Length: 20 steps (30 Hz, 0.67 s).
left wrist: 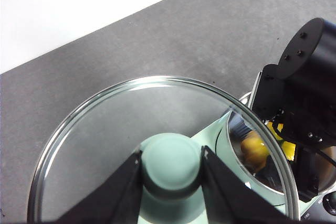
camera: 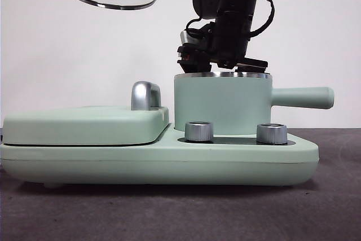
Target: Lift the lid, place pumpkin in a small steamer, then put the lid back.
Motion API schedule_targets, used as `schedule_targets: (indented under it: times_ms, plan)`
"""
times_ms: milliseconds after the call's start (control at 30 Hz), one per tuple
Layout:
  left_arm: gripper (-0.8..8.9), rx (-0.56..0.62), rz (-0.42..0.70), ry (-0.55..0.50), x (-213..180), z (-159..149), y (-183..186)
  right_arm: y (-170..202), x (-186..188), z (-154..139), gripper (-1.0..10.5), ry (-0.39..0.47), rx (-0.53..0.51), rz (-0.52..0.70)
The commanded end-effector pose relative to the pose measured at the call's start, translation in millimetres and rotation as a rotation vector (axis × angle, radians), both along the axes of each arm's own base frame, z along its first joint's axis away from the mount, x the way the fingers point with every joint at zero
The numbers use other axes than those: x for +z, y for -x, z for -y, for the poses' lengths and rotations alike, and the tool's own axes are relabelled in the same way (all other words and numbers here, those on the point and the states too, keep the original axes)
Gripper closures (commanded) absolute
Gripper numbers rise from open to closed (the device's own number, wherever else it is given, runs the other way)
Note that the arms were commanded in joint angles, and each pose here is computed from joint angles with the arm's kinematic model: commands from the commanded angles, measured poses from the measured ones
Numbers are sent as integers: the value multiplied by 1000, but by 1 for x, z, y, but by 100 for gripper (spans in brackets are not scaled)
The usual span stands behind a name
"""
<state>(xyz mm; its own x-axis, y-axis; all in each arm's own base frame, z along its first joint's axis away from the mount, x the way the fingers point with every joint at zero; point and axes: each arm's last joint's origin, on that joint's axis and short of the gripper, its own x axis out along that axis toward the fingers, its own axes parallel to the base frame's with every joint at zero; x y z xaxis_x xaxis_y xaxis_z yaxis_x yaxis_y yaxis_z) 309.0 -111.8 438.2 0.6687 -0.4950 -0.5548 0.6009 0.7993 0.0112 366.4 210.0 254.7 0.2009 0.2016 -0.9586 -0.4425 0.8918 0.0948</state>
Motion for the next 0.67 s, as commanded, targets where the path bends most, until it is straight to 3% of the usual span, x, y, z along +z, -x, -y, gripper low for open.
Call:
schedule_targets:
  times_ms: [33,467,667]
  plan:
    - [795,-4,46,19,9,1,1,-5,-7,-6,574,7,13,-2]
    - [795,-4,48,19,9,1,1,-6,-2,-7,425,-7,-5,10]
    - [795,-4,48,19,9,1,1,-6,19,-7,418,-17,-9,25]
